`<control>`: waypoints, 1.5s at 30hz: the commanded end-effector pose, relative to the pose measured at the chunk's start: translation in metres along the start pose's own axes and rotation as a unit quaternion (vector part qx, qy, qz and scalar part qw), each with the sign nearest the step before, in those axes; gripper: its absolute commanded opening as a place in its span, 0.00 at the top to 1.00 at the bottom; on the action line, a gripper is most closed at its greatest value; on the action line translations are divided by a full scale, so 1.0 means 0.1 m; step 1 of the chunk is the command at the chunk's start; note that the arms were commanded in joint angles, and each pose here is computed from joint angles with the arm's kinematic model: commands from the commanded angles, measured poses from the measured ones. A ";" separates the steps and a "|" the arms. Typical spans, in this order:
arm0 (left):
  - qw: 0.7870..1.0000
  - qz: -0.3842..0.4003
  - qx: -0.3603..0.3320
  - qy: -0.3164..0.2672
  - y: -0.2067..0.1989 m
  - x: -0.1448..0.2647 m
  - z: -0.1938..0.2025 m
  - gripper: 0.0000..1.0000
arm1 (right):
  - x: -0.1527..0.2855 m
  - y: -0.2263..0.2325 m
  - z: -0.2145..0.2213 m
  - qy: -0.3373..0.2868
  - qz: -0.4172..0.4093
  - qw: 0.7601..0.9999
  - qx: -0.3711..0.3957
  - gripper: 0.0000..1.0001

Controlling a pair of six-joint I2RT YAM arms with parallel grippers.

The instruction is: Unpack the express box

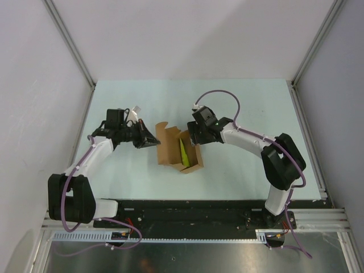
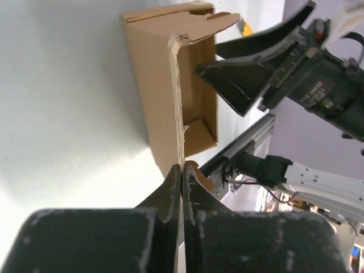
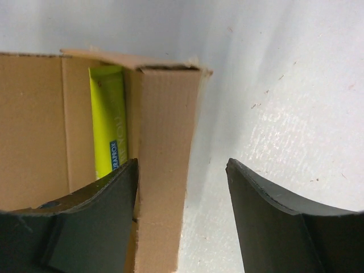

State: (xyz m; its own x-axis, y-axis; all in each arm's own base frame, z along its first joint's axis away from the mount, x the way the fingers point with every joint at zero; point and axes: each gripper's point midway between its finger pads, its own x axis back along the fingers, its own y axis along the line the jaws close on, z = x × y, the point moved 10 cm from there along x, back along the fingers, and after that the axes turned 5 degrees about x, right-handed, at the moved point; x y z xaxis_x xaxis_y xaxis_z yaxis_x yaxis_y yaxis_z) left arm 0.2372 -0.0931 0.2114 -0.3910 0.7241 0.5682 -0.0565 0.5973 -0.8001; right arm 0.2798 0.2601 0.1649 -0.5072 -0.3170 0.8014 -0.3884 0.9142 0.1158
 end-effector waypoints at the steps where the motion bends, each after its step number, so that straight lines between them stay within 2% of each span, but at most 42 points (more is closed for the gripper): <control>1: 0.996 0.076 -0.056 0.006 -0.33 0.18 -0.06 1.00 | 0.05 -0.03 -0.06 -0.005 -0.018 1.000 -0.018 0.33; 7: 0.994 0.091 -0.058 0.007 -0.42 0.22 -0.08 1.00 | -0.08 -0.11 -0.01 0.020 -0.025 0.999 -0.030 0.36; 15: 0.995 0.085 -0.042 0.019 -0.34 0.17 -0.04 1.00 | 0.35 0.12 -0.27 -0.077 -0.057 0.995 -0.028 0.36; 19: 0.997 0.071 -0.030 0.015 -0.29 0.14 -0.06 1.00 | 0.47 0.29 -0.27 -0.093 -0.073 0.993 -0.029 0.43; 26: 0.999 0.048 0.004 0.009 -0.22 0.08 -0.05 1.00 | 0.32 0.57 -0.07 -0.056 -0.081 0.995 -0.009 0.49; 34: 0.999 0.042 0.028 0.002 -0.18 0.06 -0.03 1.00 | -0.04 0.69 0.08 -0.023 -0.080 0.997 0.006 0.49; 45: 0.998 0.035 0.056 -0.005 -0.10 0.06 0.03 1.00 | -0.30 0.80 0.20 0.014 -0.067 0.997 0.032 0.50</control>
State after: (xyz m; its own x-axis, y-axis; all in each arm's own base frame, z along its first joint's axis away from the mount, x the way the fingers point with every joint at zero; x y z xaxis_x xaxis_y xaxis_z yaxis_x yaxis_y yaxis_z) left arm 0.2374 -0.0971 0.2201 -0.3857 0.7625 0.5195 -0.1262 0.5141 -0.8484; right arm 0.2445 0.3193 0.1329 -0.4096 -0.4062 0.8168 -0.4702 0.8613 0.1926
